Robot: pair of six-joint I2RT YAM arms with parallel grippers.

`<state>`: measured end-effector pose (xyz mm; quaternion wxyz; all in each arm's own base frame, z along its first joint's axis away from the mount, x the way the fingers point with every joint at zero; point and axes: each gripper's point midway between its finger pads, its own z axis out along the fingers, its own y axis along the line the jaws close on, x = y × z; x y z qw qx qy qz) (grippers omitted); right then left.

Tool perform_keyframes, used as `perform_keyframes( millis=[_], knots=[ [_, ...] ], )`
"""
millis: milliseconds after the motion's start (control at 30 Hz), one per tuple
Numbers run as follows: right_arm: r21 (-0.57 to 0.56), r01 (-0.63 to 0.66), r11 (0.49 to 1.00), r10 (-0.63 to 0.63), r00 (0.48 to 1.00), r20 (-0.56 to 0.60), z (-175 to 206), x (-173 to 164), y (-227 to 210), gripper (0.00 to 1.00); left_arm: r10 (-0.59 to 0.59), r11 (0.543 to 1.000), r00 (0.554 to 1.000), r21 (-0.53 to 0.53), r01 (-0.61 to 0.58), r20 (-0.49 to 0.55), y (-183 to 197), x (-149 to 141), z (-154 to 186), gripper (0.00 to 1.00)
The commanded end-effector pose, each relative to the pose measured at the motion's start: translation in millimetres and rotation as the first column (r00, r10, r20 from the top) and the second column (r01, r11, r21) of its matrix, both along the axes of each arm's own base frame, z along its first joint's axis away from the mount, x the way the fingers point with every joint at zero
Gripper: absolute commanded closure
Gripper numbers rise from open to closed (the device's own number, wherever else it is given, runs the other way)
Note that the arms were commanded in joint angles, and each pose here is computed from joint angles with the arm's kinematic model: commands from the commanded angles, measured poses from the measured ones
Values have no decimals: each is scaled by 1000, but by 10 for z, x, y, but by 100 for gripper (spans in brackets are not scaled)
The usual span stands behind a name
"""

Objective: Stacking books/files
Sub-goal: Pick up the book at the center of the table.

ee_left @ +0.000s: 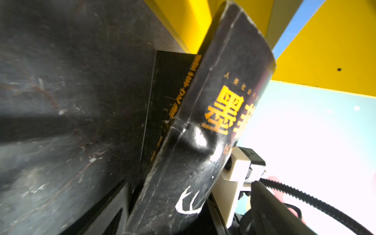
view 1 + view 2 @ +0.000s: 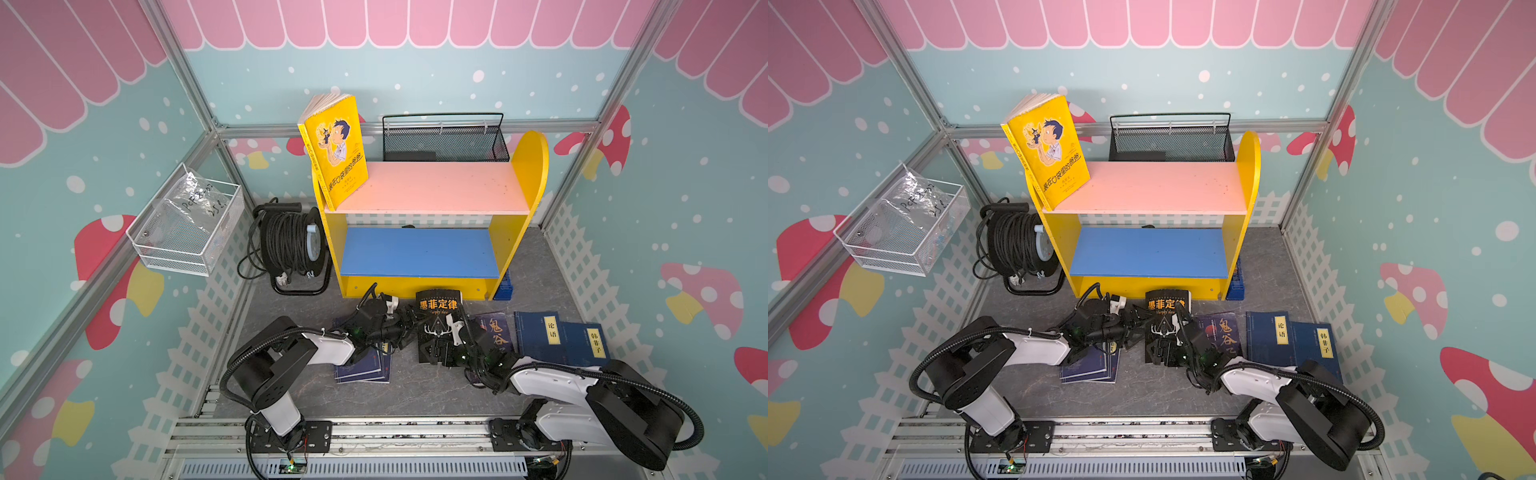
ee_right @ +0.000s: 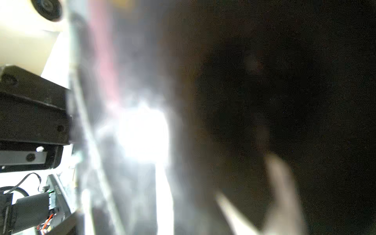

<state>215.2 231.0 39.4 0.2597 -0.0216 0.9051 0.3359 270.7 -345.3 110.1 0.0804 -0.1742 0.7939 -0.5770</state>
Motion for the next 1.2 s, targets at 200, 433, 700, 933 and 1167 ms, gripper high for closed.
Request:
perform_keyframes(
  millis=[200,433,700,933,1167],
  knots=[
    [30,-148,988,150,941,-303,-553,-790,-161,2,-183,939,951,-241,245,251,-239,-350,1063,10],
    [56,-148,987,158,938,-308,-553,-808,-187,1,-252,913,937,-261,313,243,-291,-434,1007,15],
    [150,-199,968,237,923,-304,-478,-871,-73,1,-309,899,915,-234,370,260,-308,-480,971,11],
    [172,-232,957,277,905,-323,-485,-880,-3,1,-355,912,893,-106,396,276,-291,-495,894,13],
    [183,-219,958,267,915,-302,-418,-831,1,1,-365,927,894,8,376,261,-238,-467,789,59]
  ],
)
